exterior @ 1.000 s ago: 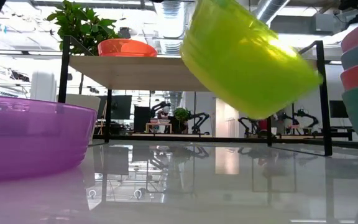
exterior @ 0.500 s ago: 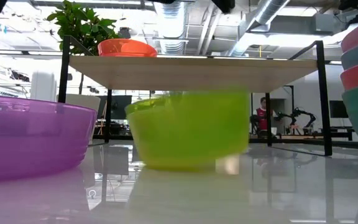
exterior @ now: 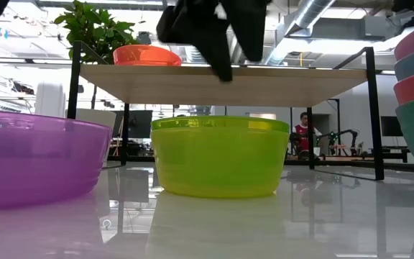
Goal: Place and stack bowls onto a shelf
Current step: Stack the small green bowl on top of the red bowl on the shelf
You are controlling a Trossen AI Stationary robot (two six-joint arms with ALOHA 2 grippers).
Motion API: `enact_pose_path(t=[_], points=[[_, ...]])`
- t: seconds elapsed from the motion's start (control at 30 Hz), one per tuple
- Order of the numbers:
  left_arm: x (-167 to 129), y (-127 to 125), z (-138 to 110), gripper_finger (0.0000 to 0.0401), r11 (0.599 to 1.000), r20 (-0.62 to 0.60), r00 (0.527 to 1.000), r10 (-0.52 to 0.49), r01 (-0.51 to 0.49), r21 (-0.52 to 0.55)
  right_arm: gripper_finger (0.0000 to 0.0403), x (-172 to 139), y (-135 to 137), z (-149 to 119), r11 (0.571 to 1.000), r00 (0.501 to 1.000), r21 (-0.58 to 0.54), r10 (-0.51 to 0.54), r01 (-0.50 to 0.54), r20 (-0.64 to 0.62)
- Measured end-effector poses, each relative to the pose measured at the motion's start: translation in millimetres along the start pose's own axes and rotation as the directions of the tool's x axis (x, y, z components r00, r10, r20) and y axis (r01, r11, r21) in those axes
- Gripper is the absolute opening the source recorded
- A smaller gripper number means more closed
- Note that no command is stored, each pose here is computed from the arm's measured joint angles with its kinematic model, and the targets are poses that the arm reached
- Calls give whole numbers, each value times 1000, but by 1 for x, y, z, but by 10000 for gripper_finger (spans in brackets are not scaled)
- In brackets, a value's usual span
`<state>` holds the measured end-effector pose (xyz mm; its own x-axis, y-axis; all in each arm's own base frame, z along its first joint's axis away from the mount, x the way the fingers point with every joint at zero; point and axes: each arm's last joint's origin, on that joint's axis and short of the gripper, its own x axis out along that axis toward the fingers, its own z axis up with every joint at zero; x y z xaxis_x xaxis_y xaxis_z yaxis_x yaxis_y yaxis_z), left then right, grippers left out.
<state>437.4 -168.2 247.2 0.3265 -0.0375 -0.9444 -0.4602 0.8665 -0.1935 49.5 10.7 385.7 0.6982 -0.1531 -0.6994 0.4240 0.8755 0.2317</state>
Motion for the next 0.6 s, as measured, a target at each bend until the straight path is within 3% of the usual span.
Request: enact_pose_path(t=[0.3,0.43,0.6], points=[[1,-34,-40,164,991,51,998,-29,22,131,113,0,0,0,1000,1000,-4,-4,4,-4],[13,-33,-54,160,987,55,998,43,-52,155,113,0,0,0,1000,1000,-21,-3,3,-3],[19,-28,-52,160,970,71,996,60,-74,232,113,0,0,0,1000,1000,-24,-3,3,-2]])
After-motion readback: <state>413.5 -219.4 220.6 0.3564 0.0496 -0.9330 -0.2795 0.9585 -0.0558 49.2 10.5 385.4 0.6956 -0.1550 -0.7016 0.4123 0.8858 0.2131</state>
